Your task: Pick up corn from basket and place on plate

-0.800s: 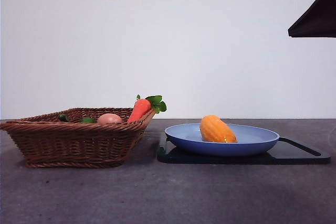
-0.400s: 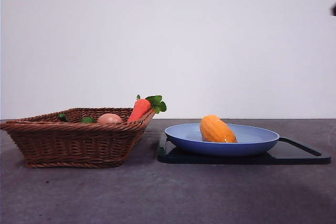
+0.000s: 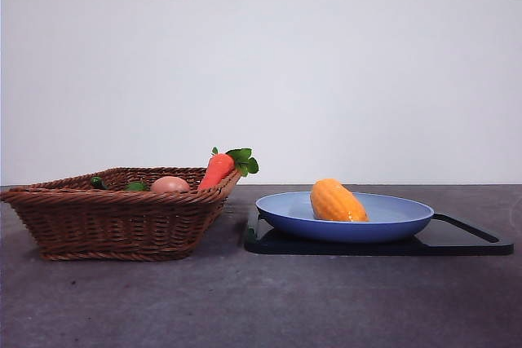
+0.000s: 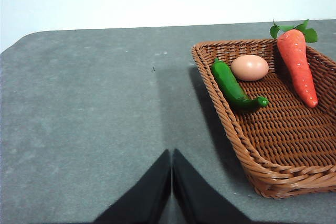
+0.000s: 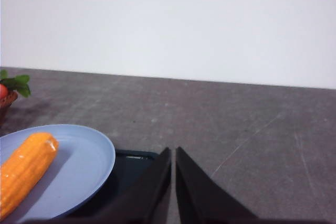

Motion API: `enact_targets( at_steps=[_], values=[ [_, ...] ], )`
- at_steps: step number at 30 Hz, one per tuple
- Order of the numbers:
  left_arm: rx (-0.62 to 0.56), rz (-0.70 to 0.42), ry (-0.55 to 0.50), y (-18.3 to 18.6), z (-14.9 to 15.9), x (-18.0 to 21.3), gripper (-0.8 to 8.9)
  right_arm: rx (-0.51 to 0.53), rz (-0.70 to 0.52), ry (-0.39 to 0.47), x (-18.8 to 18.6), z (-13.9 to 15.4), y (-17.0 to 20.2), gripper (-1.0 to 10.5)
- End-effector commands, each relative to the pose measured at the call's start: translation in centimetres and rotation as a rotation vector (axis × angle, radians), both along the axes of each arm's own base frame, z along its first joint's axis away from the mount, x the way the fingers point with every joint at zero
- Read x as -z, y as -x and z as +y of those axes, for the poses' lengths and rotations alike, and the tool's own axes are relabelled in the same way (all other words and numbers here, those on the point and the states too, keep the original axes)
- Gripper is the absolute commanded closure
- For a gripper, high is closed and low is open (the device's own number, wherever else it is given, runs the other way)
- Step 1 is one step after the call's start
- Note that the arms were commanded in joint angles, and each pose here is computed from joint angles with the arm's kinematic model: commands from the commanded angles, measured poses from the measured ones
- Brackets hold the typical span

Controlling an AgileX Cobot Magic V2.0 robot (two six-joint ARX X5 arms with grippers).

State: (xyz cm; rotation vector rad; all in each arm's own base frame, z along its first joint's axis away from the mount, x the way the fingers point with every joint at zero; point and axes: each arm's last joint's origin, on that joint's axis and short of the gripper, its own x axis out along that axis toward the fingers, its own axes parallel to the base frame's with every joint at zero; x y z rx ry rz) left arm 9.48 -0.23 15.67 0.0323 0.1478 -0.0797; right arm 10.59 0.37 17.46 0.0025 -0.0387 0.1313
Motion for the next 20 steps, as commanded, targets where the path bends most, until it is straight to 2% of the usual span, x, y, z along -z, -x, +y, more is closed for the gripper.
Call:
enact_targets(
  at_steps=[1, 7, 15, 20],
  values=[
    [-0.004, 0.031, 0.001, -0.1, 0.0, 1.0, 8.06, 0.005, -0.004, 0.006, 0.3, 0.0, 0.2, 9.4],
    [-0.004, 0.031, 0.001, -0.1, 0.0, 1.0, 8.06, 0.012, 0.05, 0.006, 1.0, 0.0, 0.9, 9.4],
    [-0.004, 0.031, 0.001, -0.1, 0.0, 1.0, 8.06, 0.01, 0.192, 0.006, 2.3, 0.0, 1.0, 9.4],
    [-0.004, 0.031, 0.001, -0.1, 0.0, 1.0, 8.06, 0.011, 0.201, 0.006, 2.4, 0.0, 1.0, 9.4]
  ],
)
